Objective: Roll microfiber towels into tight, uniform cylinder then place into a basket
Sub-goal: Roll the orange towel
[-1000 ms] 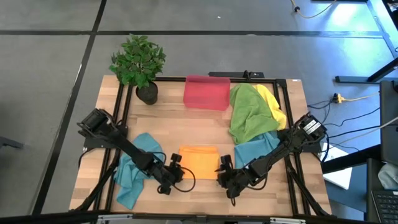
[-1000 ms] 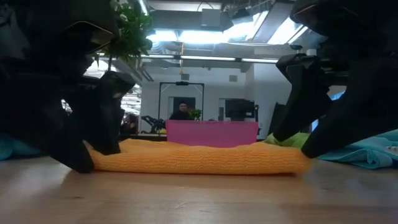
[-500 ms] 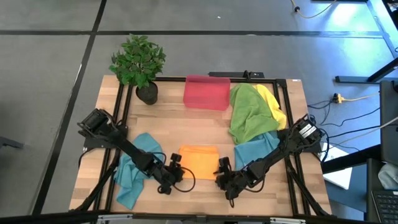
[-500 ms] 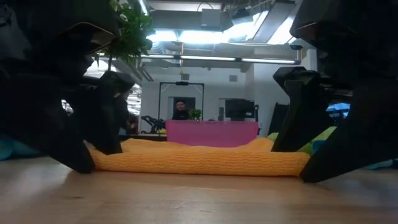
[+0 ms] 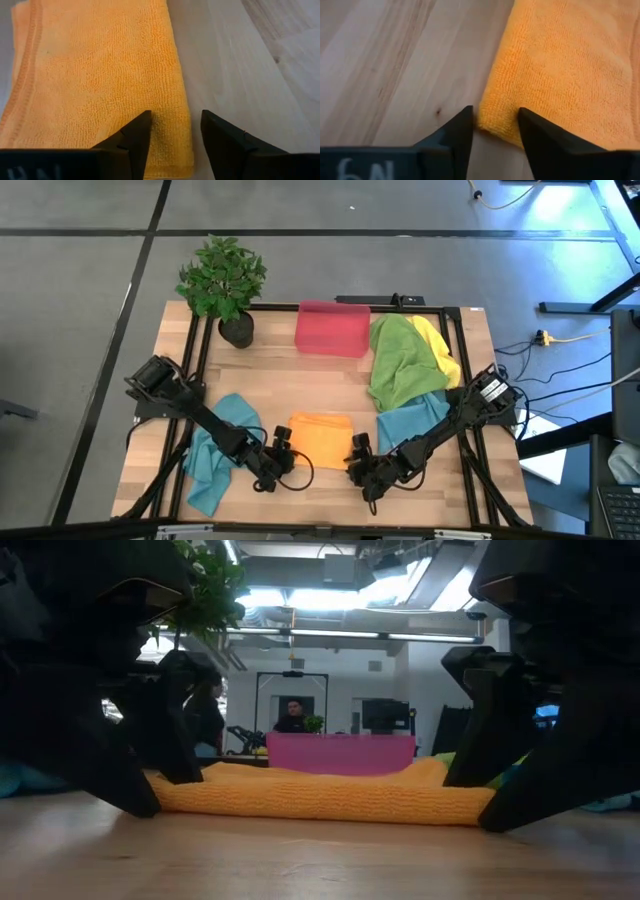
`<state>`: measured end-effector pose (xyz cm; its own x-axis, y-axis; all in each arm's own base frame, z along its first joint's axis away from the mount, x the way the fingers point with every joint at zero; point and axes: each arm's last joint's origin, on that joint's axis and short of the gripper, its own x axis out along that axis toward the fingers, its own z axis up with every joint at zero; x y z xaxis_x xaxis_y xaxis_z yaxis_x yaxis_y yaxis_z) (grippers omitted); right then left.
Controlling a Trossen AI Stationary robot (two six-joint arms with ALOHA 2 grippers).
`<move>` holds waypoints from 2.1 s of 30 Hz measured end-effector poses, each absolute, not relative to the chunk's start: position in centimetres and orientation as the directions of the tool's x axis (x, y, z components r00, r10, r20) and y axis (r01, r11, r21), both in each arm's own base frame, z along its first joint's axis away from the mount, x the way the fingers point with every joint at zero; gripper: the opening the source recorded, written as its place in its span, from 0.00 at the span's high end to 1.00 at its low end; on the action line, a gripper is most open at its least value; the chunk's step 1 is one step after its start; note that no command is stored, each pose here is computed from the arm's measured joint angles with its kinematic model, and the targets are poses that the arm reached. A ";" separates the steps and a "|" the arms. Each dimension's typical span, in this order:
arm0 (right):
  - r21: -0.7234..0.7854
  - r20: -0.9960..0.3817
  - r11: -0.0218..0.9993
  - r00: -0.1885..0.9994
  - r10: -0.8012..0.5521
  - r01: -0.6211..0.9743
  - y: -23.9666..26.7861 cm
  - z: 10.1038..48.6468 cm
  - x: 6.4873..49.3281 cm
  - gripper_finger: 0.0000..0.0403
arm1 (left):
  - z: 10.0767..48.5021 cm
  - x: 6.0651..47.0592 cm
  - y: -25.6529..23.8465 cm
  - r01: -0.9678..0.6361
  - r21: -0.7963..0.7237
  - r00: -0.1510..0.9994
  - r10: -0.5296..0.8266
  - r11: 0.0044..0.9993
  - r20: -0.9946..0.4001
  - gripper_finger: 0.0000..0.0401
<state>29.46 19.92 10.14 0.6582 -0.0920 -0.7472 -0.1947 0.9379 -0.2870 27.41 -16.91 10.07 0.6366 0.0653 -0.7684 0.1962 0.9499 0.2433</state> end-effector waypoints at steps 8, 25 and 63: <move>-0.289 -0.735 0.939 0.672 -0.094 -0.185 19.9 10.1 29.6 0.88 | 9.9 27.5 -17.0 0.209 0.271 0.649 0.074 0.940 -0.757 0.82; 0.013 -0.723 0.990 0.683 0.105 -0.138 20.1 12.9 29.7 0.99 | 13.1 27.1 -17.1 0.128 -0.004 0.663 -0.089 0.992 -0.743 1.00; 0.552 -0.408 0.823 0.818 0.407 -0.134 14.5 10.8 27.1 0.66 | 11.4 26.9 -11.1 0.159 -0.615 0.588 -0.575 0.772 -0.570 1.00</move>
